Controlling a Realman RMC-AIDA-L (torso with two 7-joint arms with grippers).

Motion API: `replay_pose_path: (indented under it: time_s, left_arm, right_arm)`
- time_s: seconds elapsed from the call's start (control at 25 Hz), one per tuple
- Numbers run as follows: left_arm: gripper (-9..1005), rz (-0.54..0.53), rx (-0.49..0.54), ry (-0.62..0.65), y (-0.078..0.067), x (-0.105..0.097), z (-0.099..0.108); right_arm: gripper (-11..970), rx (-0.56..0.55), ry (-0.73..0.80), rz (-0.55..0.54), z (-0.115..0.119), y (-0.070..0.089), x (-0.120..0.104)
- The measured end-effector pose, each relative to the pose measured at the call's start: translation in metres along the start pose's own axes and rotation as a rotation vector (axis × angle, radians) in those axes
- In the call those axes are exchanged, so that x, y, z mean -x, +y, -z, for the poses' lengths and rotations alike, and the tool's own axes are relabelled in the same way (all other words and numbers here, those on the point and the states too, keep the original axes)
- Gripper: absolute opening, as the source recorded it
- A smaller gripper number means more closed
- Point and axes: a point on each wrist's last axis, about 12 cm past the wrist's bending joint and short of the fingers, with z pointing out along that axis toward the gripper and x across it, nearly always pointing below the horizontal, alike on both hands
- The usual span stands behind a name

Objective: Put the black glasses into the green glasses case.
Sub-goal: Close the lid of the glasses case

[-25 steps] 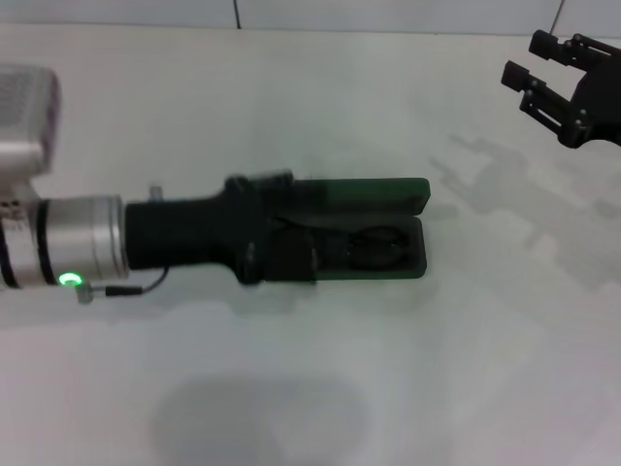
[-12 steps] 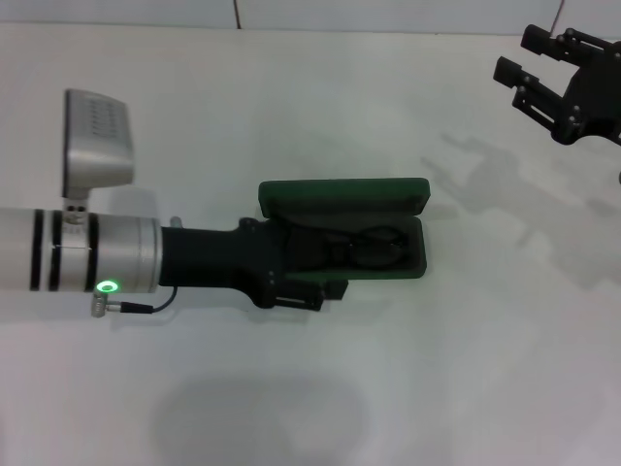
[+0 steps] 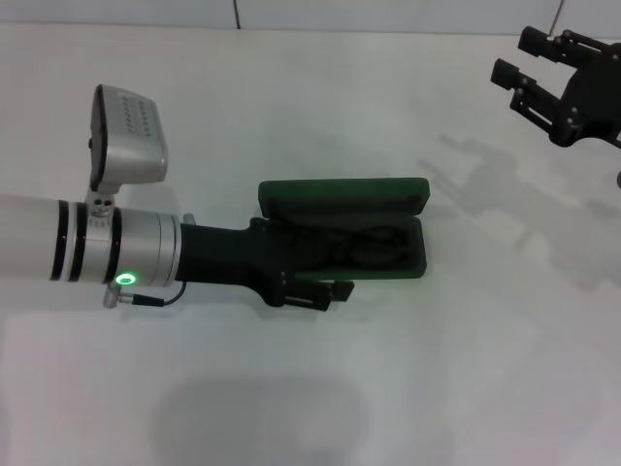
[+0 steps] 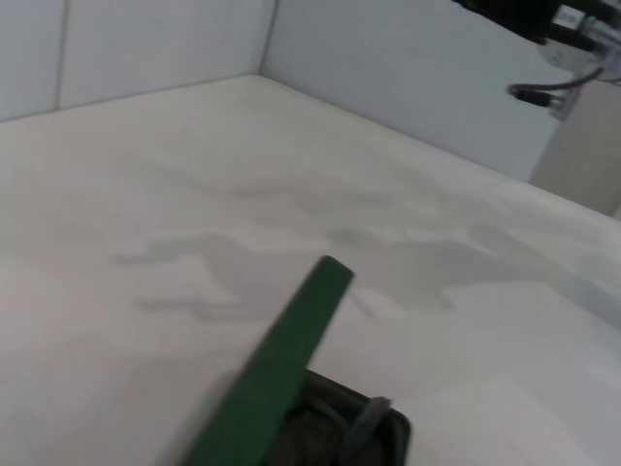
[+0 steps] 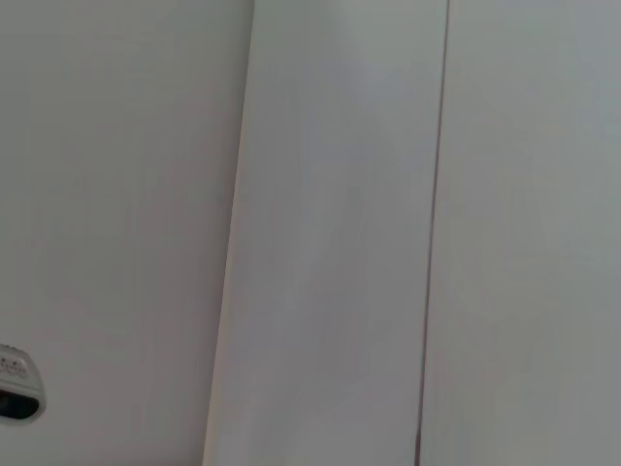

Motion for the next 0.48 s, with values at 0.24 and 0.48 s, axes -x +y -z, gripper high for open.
replay_pose_path:
  time_s: [0.24, 0.48]
  left_arm:
    - [836, 0.001, -0.001, 0.0, 0.0001, 0.0008, -0.0001]
    - [836, -0.038, -0.06, -0.033, -0.0069, 0.0027, 0.0038]
  right_arm:
    - [480, -0.001, 0.0, 0.009, 0.0007, 0.0001, -0.0005]
    - [486, -0.004, 0.002, 0.013, 0.0029, 0.0004, -0.0016]
